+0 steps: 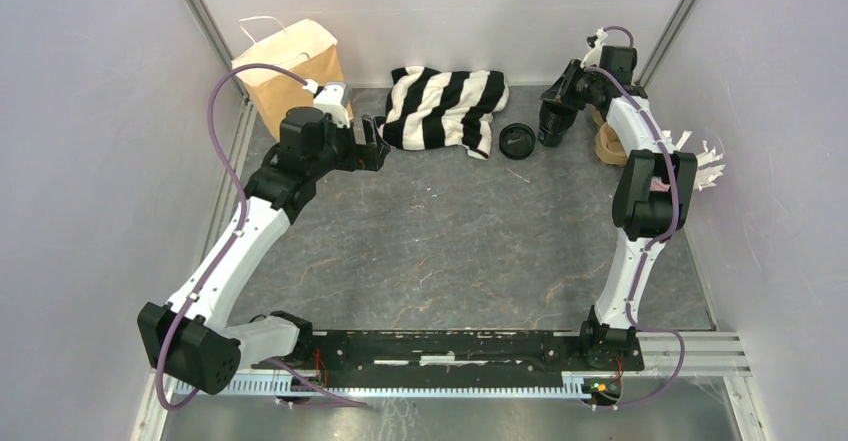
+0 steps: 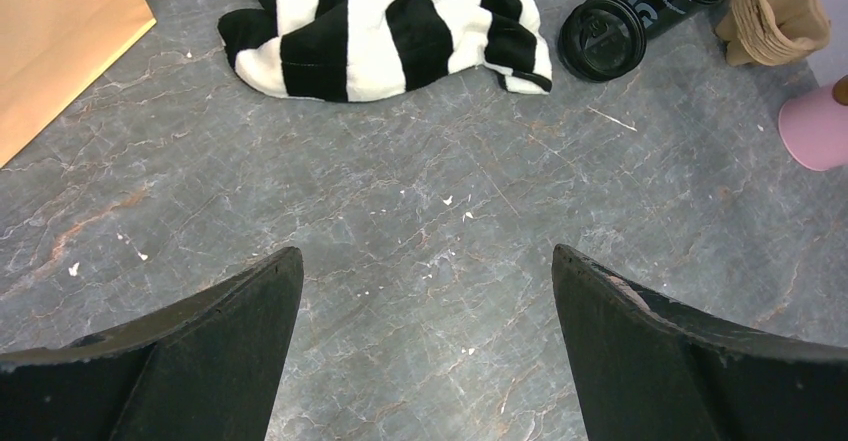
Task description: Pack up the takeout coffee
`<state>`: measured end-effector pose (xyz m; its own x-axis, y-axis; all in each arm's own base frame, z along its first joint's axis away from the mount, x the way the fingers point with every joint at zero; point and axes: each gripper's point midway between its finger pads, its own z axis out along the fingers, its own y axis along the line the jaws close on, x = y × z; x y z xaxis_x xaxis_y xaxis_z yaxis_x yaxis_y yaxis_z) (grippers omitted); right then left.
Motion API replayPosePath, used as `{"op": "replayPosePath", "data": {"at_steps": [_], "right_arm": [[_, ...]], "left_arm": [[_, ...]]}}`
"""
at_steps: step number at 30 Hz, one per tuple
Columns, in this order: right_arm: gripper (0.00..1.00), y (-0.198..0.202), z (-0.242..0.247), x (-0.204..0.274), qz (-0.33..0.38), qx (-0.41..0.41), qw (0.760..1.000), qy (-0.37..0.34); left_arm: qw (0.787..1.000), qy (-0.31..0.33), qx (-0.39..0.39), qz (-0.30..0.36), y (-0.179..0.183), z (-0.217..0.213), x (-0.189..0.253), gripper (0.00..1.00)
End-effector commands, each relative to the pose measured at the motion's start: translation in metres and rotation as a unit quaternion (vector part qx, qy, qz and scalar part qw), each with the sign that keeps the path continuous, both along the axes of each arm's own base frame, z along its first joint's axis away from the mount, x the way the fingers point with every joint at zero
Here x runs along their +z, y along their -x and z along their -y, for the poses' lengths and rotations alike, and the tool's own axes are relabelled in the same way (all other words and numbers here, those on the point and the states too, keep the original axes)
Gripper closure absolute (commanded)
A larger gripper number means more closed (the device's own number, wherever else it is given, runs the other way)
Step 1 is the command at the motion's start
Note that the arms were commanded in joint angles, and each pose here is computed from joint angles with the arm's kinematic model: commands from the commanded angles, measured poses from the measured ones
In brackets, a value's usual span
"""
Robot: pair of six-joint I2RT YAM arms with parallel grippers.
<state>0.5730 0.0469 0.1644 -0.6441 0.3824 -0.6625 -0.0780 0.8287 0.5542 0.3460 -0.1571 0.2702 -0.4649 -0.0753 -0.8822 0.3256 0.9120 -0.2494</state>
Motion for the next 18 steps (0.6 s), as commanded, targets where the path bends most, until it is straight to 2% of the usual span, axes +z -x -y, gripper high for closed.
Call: {"op": "replayPosePath", "data": {"at_steps": [1, 11, 18], "right_arm": [[0.77, -0.006, 0.0, 0.004, 0.017, 0.004, 1.0, -0.007], [0.85, -0.006, 0.003, 0.009, 0.022, -0.001, 1.0, 0.004], [0.95, -0.005, 0.007, 0.02, 0.026, -0.01, 1.0, 0.013]], "left_arm": [[0.999, -0.012, -0.007, 0.032, -0.006, 0.0, 0.02, 0.0], [0.999, -0.013, -0.005, 0.032, -0.008, 0.0, 0.019, 0.0], [0.999, -0.012, -0.007, 0.032, -0.008, 0.001, 0.02, 0.0]]}}
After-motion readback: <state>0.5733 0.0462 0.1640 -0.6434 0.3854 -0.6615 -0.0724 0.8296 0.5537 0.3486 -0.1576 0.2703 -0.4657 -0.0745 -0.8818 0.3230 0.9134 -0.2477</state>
